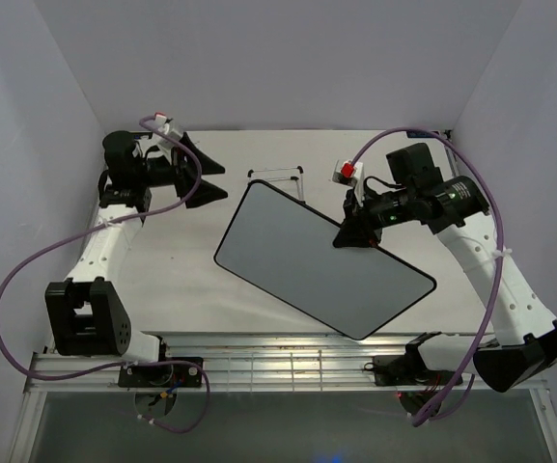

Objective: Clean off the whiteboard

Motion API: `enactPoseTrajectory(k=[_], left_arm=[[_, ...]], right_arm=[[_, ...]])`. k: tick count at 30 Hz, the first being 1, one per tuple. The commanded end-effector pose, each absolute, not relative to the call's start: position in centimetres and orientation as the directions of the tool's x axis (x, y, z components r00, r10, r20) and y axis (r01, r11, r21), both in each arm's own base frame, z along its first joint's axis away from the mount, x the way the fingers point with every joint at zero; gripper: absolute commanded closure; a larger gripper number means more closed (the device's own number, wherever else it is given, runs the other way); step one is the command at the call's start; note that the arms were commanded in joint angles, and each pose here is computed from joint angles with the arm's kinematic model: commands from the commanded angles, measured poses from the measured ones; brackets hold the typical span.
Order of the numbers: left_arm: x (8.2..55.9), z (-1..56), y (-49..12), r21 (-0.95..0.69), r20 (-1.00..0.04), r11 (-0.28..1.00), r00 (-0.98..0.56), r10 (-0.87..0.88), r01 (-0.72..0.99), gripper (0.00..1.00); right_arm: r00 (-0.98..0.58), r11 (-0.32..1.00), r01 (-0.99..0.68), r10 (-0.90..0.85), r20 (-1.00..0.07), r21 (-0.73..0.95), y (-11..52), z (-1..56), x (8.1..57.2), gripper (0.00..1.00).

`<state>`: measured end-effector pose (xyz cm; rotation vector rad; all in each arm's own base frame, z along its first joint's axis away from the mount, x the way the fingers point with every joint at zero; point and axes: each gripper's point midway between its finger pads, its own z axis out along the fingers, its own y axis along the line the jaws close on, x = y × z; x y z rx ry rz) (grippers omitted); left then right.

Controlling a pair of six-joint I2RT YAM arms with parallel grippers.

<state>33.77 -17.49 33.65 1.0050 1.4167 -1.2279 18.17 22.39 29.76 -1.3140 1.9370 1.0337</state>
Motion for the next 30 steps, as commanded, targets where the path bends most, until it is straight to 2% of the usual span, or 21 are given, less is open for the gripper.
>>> enactPoseTrajectory(k=[1,5,8,14,23,27,28,30], left_arm=[[23.5,34.4,-16.9,-0.039,-0.995,-0.178,-0.022,0.094,0.983,0.02],[21.3,35.6,-17.1,0.02,-0.995,-0.182,0.037,0.091,0.983,0.02],[21.6,36.8,-17.9,0.008,-0.997,-0.171,0.021,0.077,0.985,0.02],[22.3,35.9,-19.2,-0.067,-0.995,-0.214,-0.05,0.083,0.974,0.02],[20.9,33.8,-19.9,-0.153,-0.985,-0.291,-0.121,0.123,0.944,0.03],[19.7,33.3,-20.3,-0.174,-0.982,-0.319,-0.138,0.132,0.932,0.14],[19.5,33.2,-20.5,-0.176,-0.981,-0.32,-0.141,0.13,0.931,0.22],[19.0,33.0,-20.6,-0.196,-0.978,-0.327,-0.158,0.137,0.924,0.23]], right_arm=[[-0.265,0.195,-0.961,-0.441,-0.858,0.196,22.7,31.9,18.0,0.92],[-0.256,0.156,-0.966,-0.436,-0.863,0.208,22.9,32.1,17.0,0.92],[-0.239,0.133,-0.97,-0.418,-0.877,0.201,23.1,32.8,16.5,0.92],[-0.194,0.05,-0.981,-0.369,-0.909,0.189,24.0,35.1,15.5,0.92],[-0.185,0.054,-0.982,-0.391,-0.902,0.179,24.5,36.1,15.6,0.92],[-0.175,0.057,-0.984,-0.406,-0.897,0.167,24.6,36.2,15.9,0.92],[-0.174,0.059,-0.985,-0.407,-0.897,0.164,24.6,36.2,16.0,0.92],[-0.177,0.047,-0.984,-0.411,-0.894,0.173,24.8,36.2,16.0,0.92]])
